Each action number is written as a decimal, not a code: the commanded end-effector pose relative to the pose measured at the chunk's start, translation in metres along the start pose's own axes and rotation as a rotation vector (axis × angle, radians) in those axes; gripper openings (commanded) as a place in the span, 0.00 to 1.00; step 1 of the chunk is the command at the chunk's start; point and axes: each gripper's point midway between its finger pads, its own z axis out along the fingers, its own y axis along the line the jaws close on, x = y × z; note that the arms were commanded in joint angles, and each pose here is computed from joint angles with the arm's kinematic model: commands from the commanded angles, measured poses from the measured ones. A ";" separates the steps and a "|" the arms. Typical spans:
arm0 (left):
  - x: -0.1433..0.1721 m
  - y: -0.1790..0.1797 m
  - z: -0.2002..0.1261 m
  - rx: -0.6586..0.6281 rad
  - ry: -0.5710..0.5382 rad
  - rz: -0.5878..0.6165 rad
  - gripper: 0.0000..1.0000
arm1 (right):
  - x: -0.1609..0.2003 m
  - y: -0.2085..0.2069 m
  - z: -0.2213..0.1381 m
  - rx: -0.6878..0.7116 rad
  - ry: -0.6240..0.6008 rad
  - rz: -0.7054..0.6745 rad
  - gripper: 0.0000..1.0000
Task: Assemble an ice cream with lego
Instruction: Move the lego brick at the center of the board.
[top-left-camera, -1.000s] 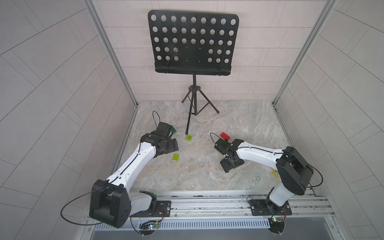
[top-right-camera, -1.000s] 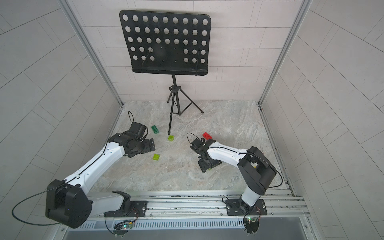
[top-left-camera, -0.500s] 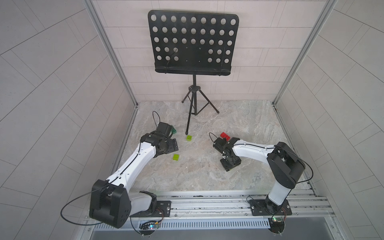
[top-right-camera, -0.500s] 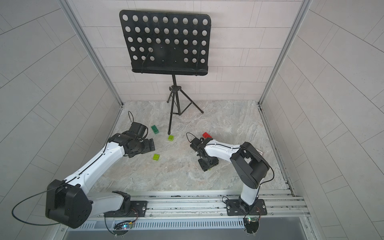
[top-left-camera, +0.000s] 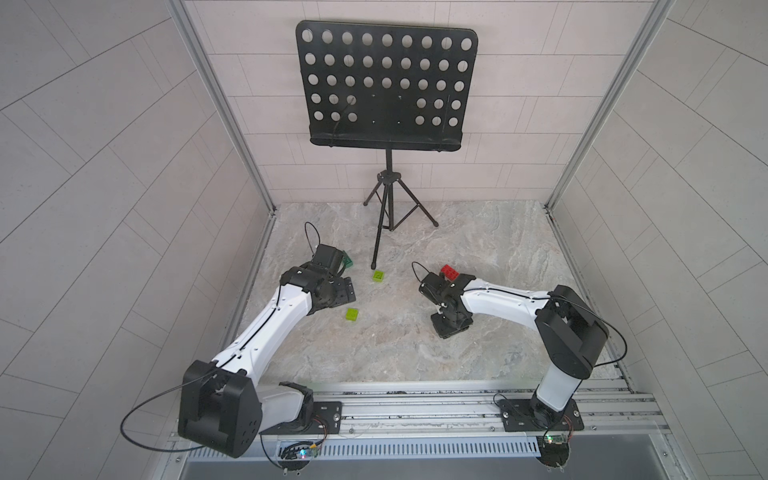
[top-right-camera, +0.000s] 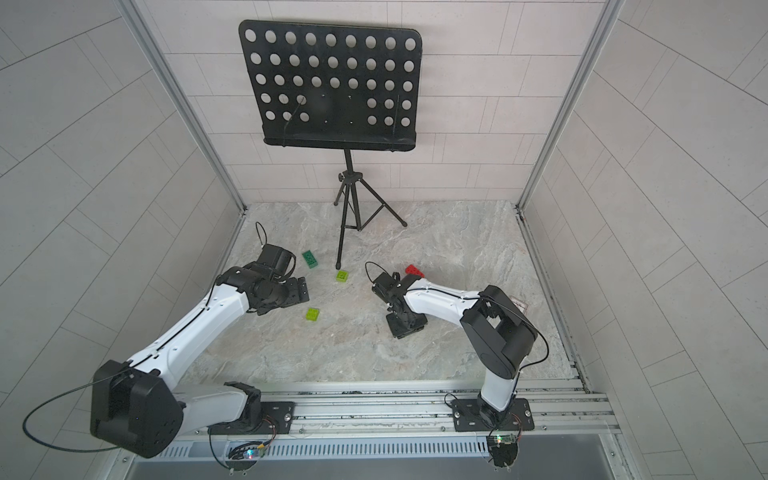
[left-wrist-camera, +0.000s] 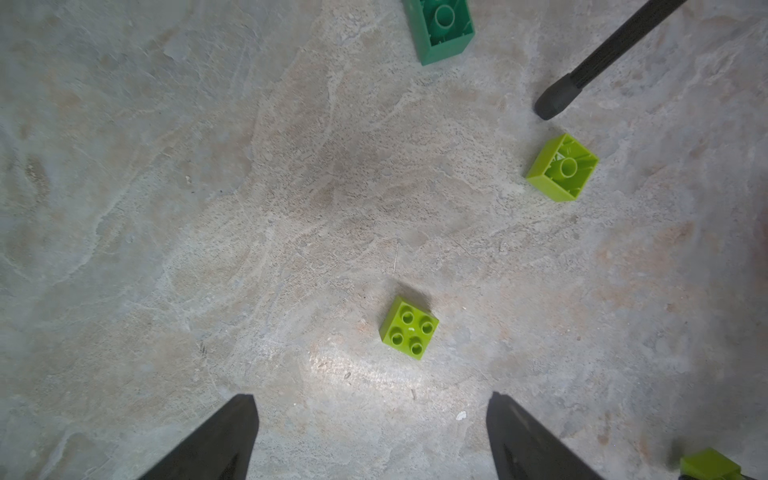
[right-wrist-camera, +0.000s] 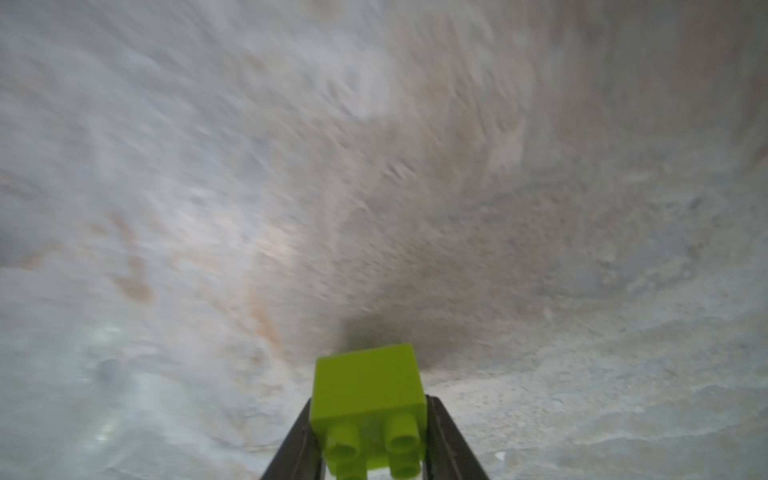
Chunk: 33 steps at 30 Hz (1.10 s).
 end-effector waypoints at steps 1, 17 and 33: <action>-0.009 0.006 -0.016 -0.029 -0.056 -0.014 0.93 | -0.032 0.024 -0.003 -0.029 -0.070 0.084 0.13; -0.006 0.000 -0.014 0.006 -0.038 -0.002 0.97 | -0.076 0.053 0.019 -0.005 -0.068 0.133 0.54; 0.014 -0.007 0.020 -0.008 0.131 0.092 0.93 | -0.070 0.083 -0.029 -0.267 -0.136 0.095 0.71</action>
